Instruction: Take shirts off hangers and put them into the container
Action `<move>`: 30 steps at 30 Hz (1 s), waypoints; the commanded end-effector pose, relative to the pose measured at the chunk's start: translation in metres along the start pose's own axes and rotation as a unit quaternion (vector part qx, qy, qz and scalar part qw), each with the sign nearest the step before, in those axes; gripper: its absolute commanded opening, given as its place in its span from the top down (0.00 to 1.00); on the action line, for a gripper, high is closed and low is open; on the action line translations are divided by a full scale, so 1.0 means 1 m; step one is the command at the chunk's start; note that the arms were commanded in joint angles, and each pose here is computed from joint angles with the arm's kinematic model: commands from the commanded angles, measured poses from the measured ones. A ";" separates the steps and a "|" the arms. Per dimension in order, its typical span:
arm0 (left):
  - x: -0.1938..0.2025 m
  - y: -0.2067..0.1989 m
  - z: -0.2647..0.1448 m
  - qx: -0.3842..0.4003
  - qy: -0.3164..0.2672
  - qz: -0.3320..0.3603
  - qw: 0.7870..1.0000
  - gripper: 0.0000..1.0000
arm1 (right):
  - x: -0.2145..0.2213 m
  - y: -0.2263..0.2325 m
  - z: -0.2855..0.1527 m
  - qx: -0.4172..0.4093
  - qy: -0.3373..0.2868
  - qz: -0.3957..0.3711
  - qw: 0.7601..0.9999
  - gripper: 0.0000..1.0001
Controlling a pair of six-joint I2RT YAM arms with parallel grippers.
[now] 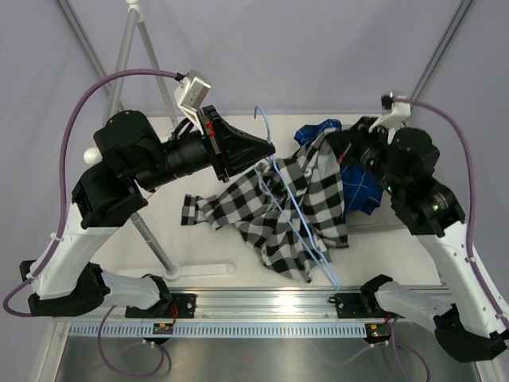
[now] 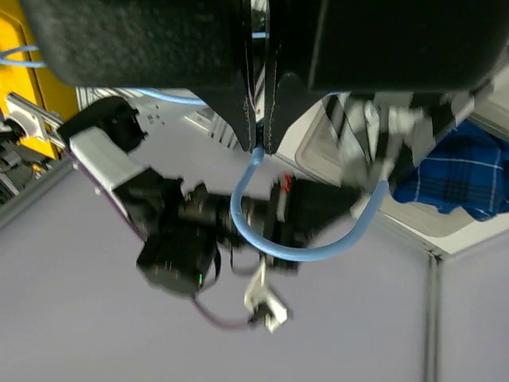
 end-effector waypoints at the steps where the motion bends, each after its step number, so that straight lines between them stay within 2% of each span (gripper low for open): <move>1: 0.012 -0.022 -0.025 0.050 0.051 0.002 0.997 1.00 | -0.096 -0.022 -0.004 0.106 -0.132 -0.109 0.980 1.00; 3: 0.029 -0.010 -0.028 0.035 0.080 0.007 0.996 1.00 | -0.141 -0.018 0.002 0.121 -0.172 -0.152 0.966 1.00; 6: 0.065 0.020 -0.027 -0.004 0.132 0.002 0.991 1.00 | -0.217 -0.023 -0.007 0.191 -0.268 -0.239 0.914 1.00; 9: 0.087 0.040 -0.029 -0.023 0.150 -0.001 0.988 1.00 | -0.273 -0.017 -0.020 0.226 -0.353 -0.269 0.867 1.00; 10: 0.103 0.052 -0.027 -0.027 0.162 -0.004 0.986 1.00 | -0.299 -0.015 -0.035 0.252 -0.405 -0.289 0.830 1.00; 11: 0.111 0.059 -0.027 -0.036 0.169 -0.006 0.985 1.00 | -0.320 -0.013 -0.038 0.265 -0.433 -0.297 0.809 1.00; 12: 0.124 0.073 -0.027 -0.056 0.173 -0.007 0.983 1.00 | -0.341 -0.010 -0.042 0.281 -0.463 -0.323 0.776 1.00; 17: 0.156 0.104 -0.029 -0.090 0.179 -0.001 0.980 1.00 | -0.384 -0.017 -0.054 0.324 -0.550 -0.371 0.675 1.00; 19: 0.163 0.112 -0.031 -0.098 0.182 0.007 0.978 1.00 | -0.391 -0.022 -0.063 0.301 -0.591 -0.340 0.667 1.00; 23: 0.166 0.120 -0.034 -0.120 0.184 0.008 0.976 1.00 | -0.396 -0.031 -0.076 0.317 -0.608 -0.339 0.643 1.00; 28: 0.172 0.120 -0.031 -0.111 0.191 -0.004 0.975 1.00 | -0.407 -0.009 -0.133 0.309 -0.660 -0.351 0.588 1.00; 30: 0.177 0.119 -0.029 -0.101 0.195 -0.014 0.976 1.00 | -0.409 -0.008 -0.150 0.307 -0.675 -0.344 0.575 1.00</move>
Point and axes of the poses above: each gripper's point midway between its finger pads, its own z axis out along the fingers, its own y axis along the line the jaws close on, x = y × z, the point moved 3 cm from there along -z, back along the fingers, and after that the axes turned 14 degrees about -z, right-handed, at the moved point
